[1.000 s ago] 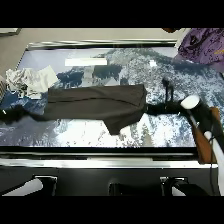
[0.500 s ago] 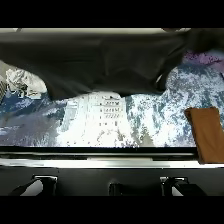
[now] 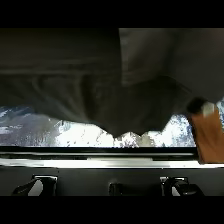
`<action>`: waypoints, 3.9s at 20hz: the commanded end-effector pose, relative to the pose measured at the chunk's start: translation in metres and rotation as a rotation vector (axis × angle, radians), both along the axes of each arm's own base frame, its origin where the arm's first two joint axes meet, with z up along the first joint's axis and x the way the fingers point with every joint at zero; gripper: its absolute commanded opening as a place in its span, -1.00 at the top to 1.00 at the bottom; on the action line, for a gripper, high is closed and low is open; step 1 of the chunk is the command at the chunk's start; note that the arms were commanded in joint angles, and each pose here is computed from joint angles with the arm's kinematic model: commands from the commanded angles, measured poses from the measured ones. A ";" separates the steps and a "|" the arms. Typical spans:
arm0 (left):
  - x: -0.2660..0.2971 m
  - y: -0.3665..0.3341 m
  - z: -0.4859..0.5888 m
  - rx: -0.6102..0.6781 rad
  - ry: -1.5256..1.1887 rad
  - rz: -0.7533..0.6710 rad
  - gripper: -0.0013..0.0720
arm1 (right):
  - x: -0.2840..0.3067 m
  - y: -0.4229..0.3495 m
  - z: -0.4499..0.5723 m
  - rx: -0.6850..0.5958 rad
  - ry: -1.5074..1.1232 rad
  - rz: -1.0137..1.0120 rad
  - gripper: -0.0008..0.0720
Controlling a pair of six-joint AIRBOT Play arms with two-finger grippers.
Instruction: Fold the clothes and pants, and hang the long-sleeved shirts on hangers.
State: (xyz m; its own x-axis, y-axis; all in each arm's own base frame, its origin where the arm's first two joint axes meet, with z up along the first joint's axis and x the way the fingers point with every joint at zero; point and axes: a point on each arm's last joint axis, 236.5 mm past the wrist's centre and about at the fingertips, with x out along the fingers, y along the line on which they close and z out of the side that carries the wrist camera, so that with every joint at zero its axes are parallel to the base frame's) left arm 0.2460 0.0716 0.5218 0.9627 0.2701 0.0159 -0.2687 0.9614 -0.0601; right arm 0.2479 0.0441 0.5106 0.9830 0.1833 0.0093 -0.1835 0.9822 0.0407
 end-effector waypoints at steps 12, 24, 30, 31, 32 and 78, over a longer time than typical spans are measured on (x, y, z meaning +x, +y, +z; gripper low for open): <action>0.267 0.025 -0.400 -0.213 0.784 -0.169 0.92 | 0.276 0.013 -0.357 0.024 0.922 -0.034 0.91; 0.276 0.015 -0.550 -0.313 1.078 -0.185 0.92 | 0.315 0.012 -0.521 0.019 1.159 -0.063 0.91; 0.229 -0.011 -0.569 -0.439 1.285 -0.204 0.92 | 0.286 0.003 -0.548 -0.036 1.314 -0.077 0.91; 0.225 -0.015 -0.570 -0.448 1.308 -0.206 0.92 | 0.284 0.004 -0.554 -0.036 1.328 -0.077 0.91; 0.222 -0.019 -0.573 -0.454 1.325 -0.207 0.92 | 0.282 0.004 -0.559 -0.037 1.343 -0.076 0.91; 0.045 0.031 -0.552 -0.657 1.396 0.088 -1.00 | -0.009 0.027 -0.610 0.686 1.581 0.163 -0.11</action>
